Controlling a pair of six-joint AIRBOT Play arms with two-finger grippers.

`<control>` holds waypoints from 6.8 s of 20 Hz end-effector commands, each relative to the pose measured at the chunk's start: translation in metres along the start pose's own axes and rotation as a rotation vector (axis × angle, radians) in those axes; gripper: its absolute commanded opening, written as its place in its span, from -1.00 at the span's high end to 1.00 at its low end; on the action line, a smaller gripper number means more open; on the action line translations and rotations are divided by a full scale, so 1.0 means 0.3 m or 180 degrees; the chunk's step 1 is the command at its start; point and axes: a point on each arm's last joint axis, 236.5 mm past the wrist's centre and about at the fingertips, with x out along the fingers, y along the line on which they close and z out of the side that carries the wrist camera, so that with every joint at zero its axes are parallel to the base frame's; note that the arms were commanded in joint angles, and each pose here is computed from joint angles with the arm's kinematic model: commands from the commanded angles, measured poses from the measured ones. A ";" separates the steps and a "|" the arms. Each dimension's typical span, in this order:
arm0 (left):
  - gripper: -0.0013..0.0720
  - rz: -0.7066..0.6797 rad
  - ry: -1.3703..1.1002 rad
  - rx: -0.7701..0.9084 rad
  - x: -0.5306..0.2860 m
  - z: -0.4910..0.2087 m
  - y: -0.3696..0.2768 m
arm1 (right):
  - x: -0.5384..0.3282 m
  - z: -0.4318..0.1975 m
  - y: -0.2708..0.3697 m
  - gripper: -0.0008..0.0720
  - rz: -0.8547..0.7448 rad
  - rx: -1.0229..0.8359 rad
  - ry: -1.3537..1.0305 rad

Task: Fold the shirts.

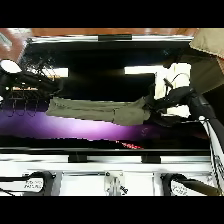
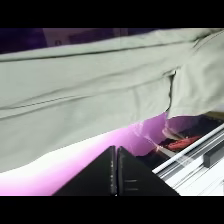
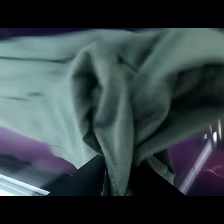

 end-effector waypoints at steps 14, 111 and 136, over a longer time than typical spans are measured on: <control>0.87 -0.0557 0.0295 -0.0096 0.704 -0.249 -0.402 | -0.547 -0.140 0.363 0.81 0.0556 -0.0295 -0.0811; 0.87 0.0708 -0.2426 0.0176 -0.760 -0.024 -0.160 | -0.600 0.676 -0.200 0.81 -0.1195 -0.0116 -0.1755; 0.88 0.1384 -0.1174 0.0565 -0.448 -0.138 -0.102 | -0.738 0.358 0.308 -0.62 -0.0908 -0.0906 -0.1616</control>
